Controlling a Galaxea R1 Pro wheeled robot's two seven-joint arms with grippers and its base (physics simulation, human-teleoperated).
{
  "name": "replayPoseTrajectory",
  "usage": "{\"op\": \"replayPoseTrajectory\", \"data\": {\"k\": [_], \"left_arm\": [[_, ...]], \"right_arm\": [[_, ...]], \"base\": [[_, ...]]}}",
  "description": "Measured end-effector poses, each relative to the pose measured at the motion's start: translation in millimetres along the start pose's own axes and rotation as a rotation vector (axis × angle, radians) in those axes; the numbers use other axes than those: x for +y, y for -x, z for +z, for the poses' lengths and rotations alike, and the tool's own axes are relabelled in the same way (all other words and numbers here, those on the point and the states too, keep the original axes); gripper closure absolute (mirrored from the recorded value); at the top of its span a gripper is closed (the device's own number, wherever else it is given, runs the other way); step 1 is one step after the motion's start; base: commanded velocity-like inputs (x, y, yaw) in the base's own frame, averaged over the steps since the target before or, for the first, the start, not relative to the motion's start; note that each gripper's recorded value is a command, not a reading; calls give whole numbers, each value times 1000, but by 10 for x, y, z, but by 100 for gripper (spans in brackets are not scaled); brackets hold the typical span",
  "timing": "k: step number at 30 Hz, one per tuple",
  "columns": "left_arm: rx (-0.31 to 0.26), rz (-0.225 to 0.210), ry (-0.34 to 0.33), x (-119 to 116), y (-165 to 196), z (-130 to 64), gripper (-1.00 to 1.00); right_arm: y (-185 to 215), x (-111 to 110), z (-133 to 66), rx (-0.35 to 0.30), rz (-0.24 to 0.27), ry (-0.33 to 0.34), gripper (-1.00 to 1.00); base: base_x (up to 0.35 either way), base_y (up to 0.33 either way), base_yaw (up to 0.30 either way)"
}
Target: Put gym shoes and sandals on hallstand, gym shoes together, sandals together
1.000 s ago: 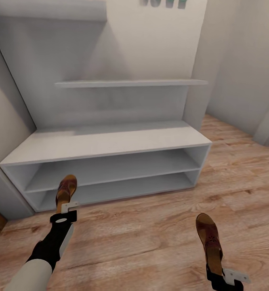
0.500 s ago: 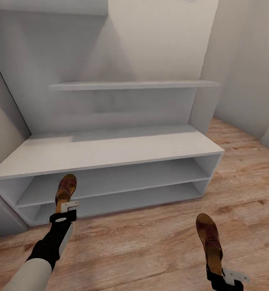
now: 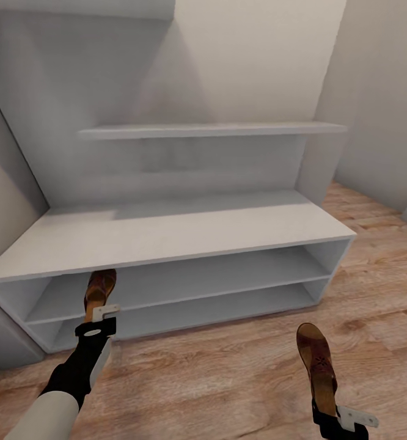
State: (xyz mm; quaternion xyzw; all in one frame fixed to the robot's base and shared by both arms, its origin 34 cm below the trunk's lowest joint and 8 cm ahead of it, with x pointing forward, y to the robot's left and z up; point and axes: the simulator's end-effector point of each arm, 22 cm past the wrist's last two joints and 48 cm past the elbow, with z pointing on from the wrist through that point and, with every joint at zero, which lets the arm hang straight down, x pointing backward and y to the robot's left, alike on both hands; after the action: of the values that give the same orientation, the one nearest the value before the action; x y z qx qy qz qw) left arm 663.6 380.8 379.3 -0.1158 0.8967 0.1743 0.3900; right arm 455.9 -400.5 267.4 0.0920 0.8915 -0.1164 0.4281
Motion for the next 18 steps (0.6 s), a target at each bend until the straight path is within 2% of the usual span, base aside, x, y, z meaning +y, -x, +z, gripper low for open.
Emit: {"op": "replayPoseTrajectory", "data": {"k": [6,14,18], "left_arm": [[-2,-1,0,-2,17,-2,100],[-14,-5,-1,-1,53,-19,100],[-17,-5,2,18,68,-18,100]], "right_arm": [[3,0,-1,-1,0,0,100],[-2,0,0,0,0,0,100],[-2,0,-1,1,0,0,100]], "base": [[263,2,0],[60,0,0],[249,13,0]]}}
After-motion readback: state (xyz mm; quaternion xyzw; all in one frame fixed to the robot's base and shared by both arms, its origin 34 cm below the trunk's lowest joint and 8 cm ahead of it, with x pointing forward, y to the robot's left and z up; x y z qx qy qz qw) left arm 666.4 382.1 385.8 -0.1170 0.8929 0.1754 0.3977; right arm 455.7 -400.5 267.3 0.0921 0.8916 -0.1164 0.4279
